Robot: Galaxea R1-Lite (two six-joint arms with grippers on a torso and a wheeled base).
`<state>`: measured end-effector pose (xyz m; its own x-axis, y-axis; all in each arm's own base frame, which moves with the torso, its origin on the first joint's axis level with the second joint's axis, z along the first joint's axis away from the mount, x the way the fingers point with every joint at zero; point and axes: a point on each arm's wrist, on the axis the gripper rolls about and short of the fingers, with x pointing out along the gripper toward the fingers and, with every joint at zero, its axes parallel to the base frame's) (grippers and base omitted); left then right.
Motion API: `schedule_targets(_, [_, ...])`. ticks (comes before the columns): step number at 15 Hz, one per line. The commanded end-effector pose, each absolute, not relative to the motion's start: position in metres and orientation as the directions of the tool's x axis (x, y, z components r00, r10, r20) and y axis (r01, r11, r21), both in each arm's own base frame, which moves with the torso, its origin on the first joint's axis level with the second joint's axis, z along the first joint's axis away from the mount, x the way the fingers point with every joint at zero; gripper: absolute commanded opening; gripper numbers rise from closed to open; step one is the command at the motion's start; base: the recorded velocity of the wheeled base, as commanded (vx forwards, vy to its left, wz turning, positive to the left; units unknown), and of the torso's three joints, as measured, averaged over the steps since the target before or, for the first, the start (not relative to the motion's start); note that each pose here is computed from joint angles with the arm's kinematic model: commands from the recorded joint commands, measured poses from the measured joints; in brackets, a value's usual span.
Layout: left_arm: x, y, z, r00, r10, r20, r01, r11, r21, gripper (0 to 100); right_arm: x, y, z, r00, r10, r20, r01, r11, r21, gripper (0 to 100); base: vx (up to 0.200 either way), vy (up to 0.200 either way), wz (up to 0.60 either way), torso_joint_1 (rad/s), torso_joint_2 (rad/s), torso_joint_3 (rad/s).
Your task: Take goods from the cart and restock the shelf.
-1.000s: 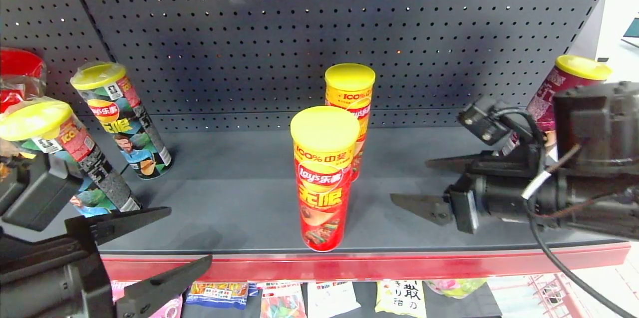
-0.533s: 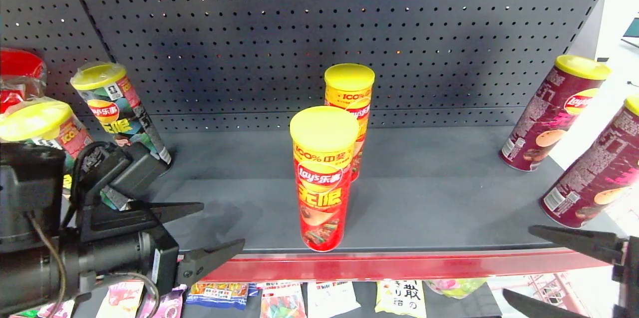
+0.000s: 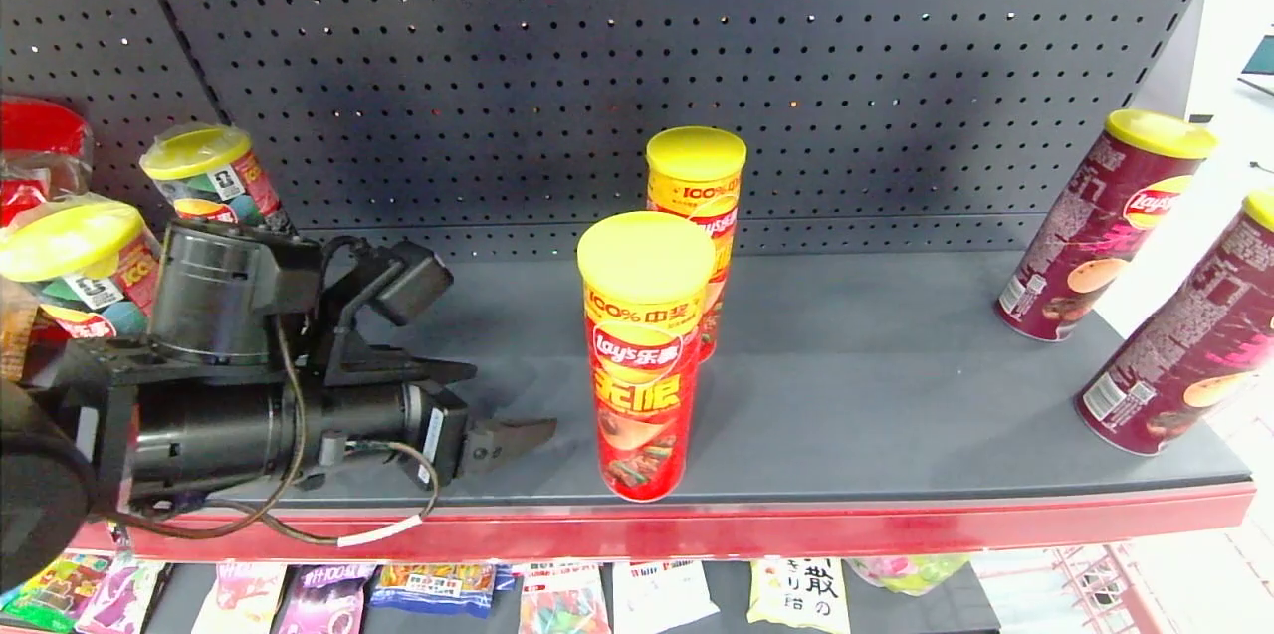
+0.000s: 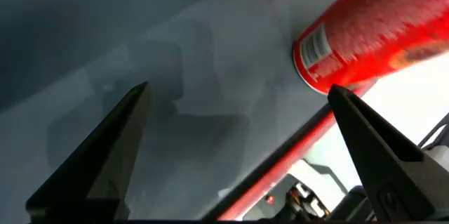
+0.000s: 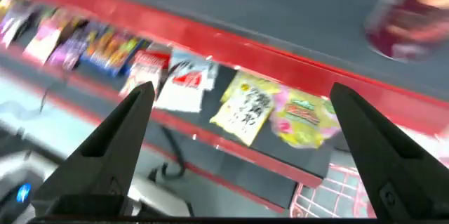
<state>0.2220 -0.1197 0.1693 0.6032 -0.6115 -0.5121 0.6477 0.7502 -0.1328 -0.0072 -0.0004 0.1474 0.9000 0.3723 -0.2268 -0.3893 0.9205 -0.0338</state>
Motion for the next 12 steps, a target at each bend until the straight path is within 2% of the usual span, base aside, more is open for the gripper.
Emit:
schedule_targets(1, [0.232,-0.132,0.156,0.563,-0.613,-0.554,0.661,0.737,-0.142,100,-0.019,-0.003,0.145,0.933,0.325,-0.151,-0.333,0.943,-0.026,100,0.000,0.000,0.00,0.000,0.00,0.000])
schedule_targets(6, [0.243,-0.138,0.147,0.550,-0.605,-0.576,0.677,0.727,-0.118,100,-0.020,-0.003,0.147,0.935,0.324,-0.145,-0.331,0.943,-0.026,100,0.000,0.000,0.00,0.000,0.00,0.000])
schedule_targets(12, [0.255,-0.145,0.150,0.557,-0.609,-0.564,0.678,0.726,-0.114,100,-0.020,-0.003,0.147,0.935,0.324,-0.145,-0.331,0.943,-0.026,100,0.000,0.000,0.00,0.000,0.00,0.000])
